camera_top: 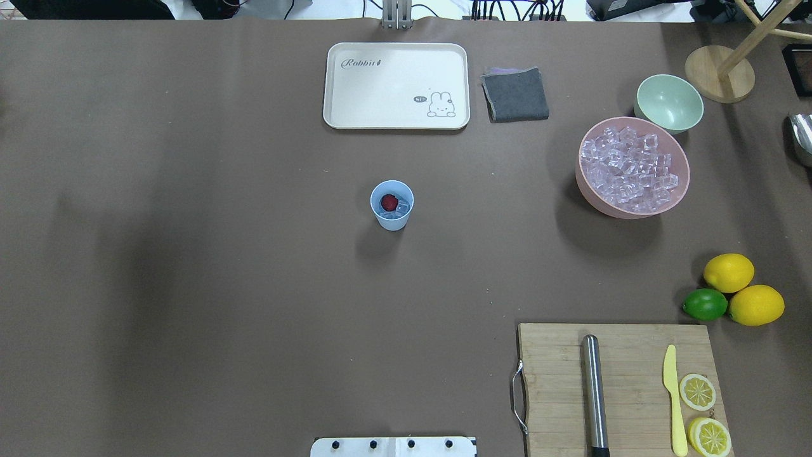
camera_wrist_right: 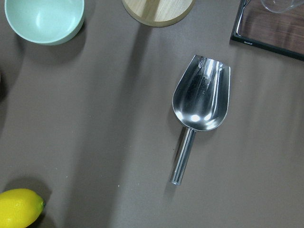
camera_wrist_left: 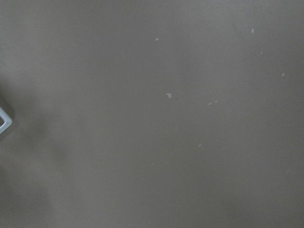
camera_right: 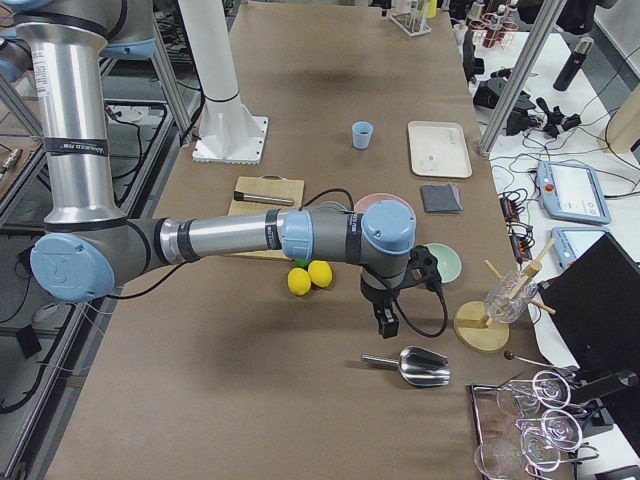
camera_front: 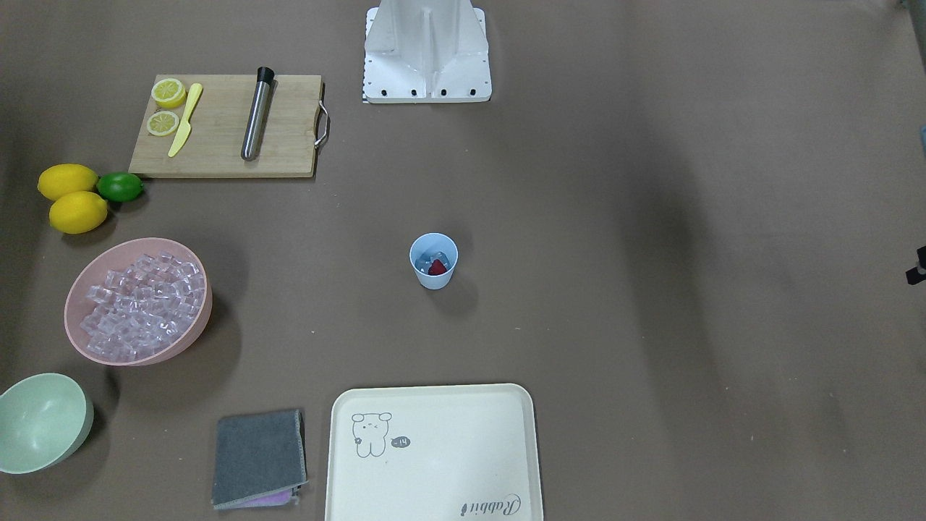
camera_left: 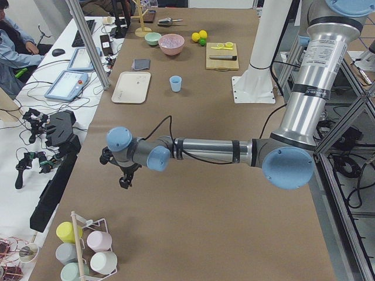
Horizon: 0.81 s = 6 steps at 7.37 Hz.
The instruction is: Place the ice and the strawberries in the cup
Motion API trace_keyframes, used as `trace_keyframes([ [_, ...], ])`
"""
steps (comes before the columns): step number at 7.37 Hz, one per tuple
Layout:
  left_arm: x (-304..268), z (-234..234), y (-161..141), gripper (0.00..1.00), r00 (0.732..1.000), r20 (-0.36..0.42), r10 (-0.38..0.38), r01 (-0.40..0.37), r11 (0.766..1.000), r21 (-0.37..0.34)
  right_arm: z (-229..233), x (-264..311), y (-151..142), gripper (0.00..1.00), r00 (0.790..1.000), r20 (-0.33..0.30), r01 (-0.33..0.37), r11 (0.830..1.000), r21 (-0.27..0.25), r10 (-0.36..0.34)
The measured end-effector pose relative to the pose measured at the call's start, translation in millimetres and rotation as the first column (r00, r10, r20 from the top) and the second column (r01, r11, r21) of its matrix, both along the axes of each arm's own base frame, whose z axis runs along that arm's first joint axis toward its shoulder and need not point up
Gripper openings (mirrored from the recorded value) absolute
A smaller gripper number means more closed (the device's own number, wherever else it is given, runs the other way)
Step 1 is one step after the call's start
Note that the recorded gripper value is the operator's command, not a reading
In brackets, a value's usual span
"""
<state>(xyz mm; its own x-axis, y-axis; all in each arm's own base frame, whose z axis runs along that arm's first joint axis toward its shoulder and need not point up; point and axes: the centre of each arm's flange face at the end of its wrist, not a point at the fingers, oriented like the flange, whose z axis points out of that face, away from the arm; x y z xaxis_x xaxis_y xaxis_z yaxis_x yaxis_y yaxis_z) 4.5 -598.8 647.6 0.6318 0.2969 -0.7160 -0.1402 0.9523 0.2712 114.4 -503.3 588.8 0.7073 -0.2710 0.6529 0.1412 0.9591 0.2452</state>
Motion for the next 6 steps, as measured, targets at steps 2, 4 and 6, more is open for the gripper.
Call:
trace_keyframes([
  [2,-15.0,-2.0,7.8,0.97,1.000,-0.008,-0.020,0.020,1.000,0.009,2.3,0.0,-0.3,0.99,1.000,0.001,0.001,1.000,-0.004,-0.001],
  [4,-34.1,-51.8,6.5,0.97,0.995,-0.060,-0.081,0.083,0.996,0.023,0.2,0.0,0.3,0.99,1.000,0.002,0.001,1.000,0.001,-0.001],
  [6,-57.1,-58.7,26.3,0.97,0.989,-0.093,-0.118,0.121,0.993,0.019,-0.8,0.2,2.4,0.99,1.000,0.002,0.004,1.000,0.007,-0.004],
])
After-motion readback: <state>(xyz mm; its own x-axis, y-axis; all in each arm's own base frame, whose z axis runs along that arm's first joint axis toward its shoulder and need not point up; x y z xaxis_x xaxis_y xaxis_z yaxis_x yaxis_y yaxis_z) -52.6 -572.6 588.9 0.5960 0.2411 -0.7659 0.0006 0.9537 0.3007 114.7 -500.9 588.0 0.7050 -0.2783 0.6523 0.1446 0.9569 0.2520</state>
